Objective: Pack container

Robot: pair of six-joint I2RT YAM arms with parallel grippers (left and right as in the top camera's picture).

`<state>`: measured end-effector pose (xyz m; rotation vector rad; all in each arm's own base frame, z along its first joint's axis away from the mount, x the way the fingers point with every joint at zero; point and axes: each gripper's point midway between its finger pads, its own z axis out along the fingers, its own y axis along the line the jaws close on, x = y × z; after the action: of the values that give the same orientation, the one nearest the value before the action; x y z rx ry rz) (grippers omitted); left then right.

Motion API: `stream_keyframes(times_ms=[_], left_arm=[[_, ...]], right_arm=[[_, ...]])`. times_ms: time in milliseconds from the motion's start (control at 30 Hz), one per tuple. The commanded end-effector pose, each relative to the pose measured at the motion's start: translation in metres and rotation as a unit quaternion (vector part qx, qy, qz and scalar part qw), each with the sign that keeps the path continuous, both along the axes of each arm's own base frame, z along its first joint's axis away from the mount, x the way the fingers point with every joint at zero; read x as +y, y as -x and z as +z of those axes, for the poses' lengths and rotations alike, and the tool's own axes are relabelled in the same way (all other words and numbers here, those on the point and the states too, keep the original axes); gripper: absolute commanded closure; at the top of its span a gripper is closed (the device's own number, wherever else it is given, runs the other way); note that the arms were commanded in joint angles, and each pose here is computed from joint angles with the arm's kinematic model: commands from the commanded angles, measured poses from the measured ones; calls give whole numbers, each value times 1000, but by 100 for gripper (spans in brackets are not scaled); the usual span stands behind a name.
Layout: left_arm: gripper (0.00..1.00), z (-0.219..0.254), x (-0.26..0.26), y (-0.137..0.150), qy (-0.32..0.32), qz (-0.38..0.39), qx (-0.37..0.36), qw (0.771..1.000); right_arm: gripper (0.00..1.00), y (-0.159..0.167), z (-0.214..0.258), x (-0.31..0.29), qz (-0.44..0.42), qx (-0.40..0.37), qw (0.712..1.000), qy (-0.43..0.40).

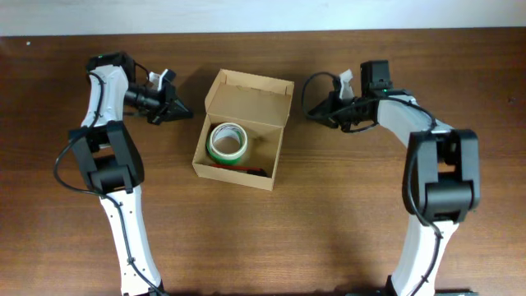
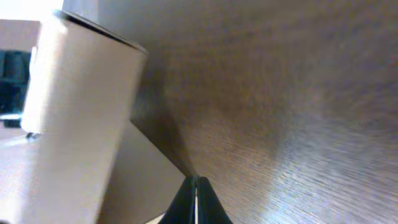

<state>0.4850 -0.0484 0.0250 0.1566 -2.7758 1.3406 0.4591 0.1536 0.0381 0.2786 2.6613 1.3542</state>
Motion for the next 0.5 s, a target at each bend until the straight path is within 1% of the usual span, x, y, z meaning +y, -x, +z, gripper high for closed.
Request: stream_keyframes(times_ms=[0,233,333,467], left_arm=[[98,-8,-7,-1,38,0,-2,999],[98,5,-21,-11,102,10,-28,994],[99,11,-27,-15,123,11,-39,992],[98,24,-33,-20,163,19,-52,985]], right_arm=[[96,10,-2,26,35,17,998,-45],[96,8,3,49,46,4,998,-53],[96,4,16,61,59,-18,995,-81],[96,-5,23,64,49,-28,994,-93]])
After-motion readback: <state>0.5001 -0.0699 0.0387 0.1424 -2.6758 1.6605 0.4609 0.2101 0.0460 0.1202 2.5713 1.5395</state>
